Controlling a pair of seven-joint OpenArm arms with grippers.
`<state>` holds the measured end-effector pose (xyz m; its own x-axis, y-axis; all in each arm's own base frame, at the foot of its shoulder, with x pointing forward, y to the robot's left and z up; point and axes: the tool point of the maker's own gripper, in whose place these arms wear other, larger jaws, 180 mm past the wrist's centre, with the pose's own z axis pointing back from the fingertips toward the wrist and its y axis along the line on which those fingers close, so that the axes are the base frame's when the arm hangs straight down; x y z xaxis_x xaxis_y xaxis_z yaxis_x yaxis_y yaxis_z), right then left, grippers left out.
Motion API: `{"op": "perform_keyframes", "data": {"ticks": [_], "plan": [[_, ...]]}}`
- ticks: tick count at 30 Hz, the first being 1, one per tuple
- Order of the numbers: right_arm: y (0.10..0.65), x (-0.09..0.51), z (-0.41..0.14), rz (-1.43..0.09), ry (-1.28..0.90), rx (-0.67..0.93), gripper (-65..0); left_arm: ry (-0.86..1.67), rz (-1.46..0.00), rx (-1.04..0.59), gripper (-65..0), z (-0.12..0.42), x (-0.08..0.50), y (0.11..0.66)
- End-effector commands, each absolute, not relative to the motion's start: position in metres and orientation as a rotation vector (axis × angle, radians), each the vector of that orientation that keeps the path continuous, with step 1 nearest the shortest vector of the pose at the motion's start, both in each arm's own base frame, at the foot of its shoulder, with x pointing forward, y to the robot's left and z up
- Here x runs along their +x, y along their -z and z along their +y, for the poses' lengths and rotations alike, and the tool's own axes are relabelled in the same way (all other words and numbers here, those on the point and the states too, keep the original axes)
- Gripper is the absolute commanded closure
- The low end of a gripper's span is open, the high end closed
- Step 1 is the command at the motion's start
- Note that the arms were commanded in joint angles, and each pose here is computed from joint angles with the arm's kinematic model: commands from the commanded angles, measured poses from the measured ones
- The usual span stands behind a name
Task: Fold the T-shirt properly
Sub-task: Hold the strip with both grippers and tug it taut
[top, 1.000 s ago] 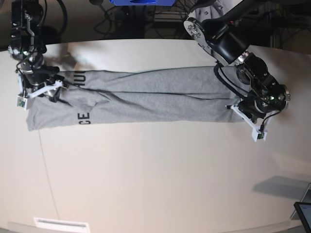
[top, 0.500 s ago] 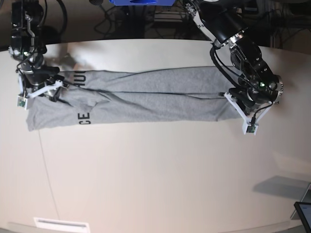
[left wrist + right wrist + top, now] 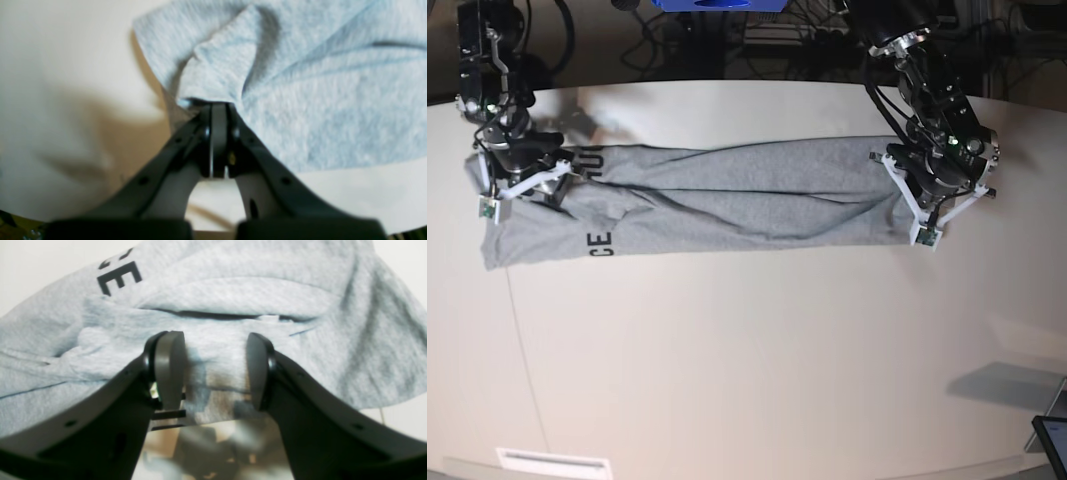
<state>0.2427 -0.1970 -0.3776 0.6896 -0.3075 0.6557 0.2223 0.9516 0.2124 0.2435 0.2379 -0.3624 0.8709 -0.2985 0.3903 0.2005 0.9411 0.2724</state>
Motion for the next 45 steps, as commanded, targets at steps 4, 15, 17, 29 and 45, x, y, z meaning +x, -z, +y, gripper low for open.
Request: {"op": "perform_keyframes", "data": {"ticks": [4, 15, 17, 29, 45], "plan": [[0.368, 0.25, -0.202, -0.798, 0.289, 0.107, -29.2, 0.308, -0.444, 0.264, 0.0, 0.244, 0.242, 0.357], [0.368, 0.251, -0.197, -0.802, 0.311, 0.125, -29.2, 0.404, -0.392, 0.401, 0.0, 0.285, 0.235, 0.343], [0.368, 0.254, -0.194, -0.805, 0.312, 0.134, -29.2, 0.415, -0.378, 0.412, 0.0, 0.29, 0.232, 0.343], [0.369, 0.252, -0.188, -0.802, 0.333, 0.15, -29.2, 0.529, -0.395, 0.416, -1.8, 0.27, 0.245, 0.34], [0.37, 0.251, -0.186, -0.8, 0.33, 0.154, -29.2, 0.406, -0.542, 0.349, -21.8, 0.248, 0.286, 0.32]]}}
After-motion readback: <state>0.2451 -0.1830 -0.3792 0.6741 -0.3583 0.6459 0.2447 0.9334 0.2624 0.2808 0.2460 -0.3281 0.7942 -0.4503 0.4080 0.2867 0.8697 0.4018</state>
